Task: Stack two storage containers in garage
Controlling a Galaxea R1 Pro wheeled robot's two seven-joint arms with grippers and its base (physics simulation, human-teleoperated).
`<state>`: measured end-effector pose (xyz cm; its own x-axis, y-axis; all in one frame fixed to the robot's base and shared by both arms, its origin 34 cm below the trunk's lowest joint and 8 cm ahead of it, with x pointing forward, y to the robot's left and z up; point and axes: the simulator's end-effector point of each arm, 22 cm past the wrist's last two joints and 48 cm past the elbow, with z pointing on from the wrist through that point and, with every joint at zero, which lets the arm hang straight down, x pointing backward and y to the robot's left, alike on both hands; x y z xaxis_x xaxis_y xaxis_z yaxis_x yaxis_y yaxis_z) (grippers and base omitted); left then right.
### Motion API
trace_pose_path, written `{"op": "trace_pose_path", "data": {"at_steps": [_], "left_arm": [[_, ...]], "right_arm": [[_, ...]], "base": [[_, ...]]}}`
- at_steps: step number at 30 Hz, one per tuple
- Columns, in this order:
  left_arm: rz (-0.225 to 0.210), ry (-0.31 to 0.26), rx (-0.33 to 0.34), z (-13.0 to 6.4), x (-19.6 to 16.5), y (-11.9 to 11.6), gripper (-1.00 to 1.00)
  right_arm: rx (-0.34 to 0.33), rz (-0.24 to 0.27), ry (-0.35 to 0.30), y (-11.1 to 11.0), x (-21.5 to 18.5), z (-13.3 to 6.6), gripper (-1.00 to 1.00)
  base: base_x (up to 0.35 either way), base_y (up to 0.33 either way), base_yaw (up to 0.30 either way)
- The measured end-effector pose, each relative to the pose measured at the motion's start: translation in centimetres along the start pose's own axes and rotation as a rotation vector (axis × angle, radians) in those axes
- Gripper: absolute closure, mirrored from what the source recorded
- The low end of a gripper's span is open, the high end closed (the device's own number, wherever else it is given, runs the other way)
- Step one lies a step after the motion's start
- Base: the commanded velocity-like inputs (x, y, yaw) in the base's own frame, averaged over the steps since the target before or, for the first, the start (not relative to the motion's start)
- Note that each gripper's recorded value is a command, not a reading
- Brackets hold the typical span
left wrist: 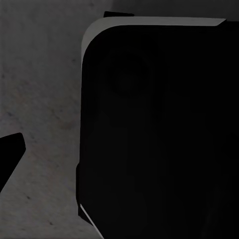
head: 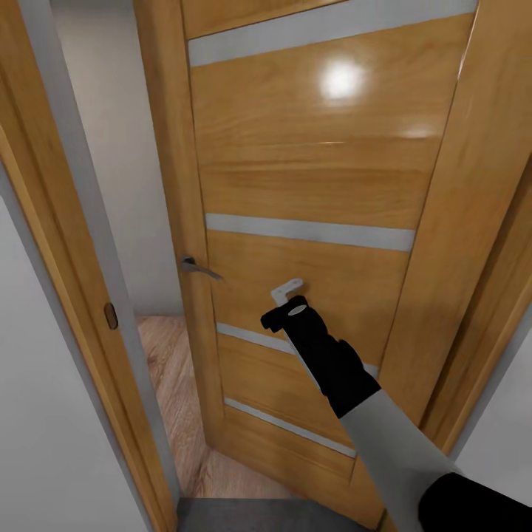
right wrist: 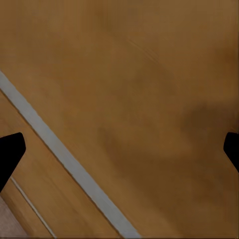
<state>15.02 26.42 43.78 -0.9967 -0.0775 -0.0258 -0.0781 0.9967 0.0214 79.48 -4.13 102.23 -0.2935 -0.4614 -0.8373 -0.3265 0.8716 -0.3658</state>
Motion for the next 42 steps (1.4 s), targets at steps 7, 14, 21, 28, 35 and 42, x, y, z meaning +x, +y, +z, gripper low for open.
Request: {"op": "trace_pose_path", "data": {"at_steps": [7, 14, 21, 28, 35, 42], "left_arm": [[0.0, 0.0, 0.0, 0.0, 0.0, 0.0, -1.0], [0.0, 0.0, 0.0, 0.0, 0.0, 0.0, -1.0], [0.0, 0.0, 0.0, 0.0, 0.0, 0.0, -1.0], [0.0, 0.0, 0.0, 0.0, 0.0, 0.0, -1.0], [0.0, 0.0, 0.0, 0.0, 0.0, 0.0, -1.0], [0.0, 0.0, 0.0, 0.0, 0.0, 0.0, -1.0]], "right_arm": [[0.005, -0.004, 0.001, -0.1, -0.2, -0.1, -1.0], [0.005, -0.004, -0.019, -0.2, -1.0, -0.6, -1.0], [0.005, -0.007, -0.049, -0.1, -2.7, -1.9, -1.0], [0.008, -0.019, -0.041, -0.3, -2.8, -1.4, -1.0], [0.031, -0.04, -0.003, -2.6, -3.7, 1.3, -1.0], [0.15, -0.022, 0.045, -6.5, -3.7, 2.3, -1.0]], "base": [[0.0, 0.0, 0.0], [0.0, 0.0, 0.0], [0.0, 0.0, 0.0], [0.0, 0.0, 0.0], [0.0, 0.0, 0.0], [0.0, 0.0, 0.0]]}}
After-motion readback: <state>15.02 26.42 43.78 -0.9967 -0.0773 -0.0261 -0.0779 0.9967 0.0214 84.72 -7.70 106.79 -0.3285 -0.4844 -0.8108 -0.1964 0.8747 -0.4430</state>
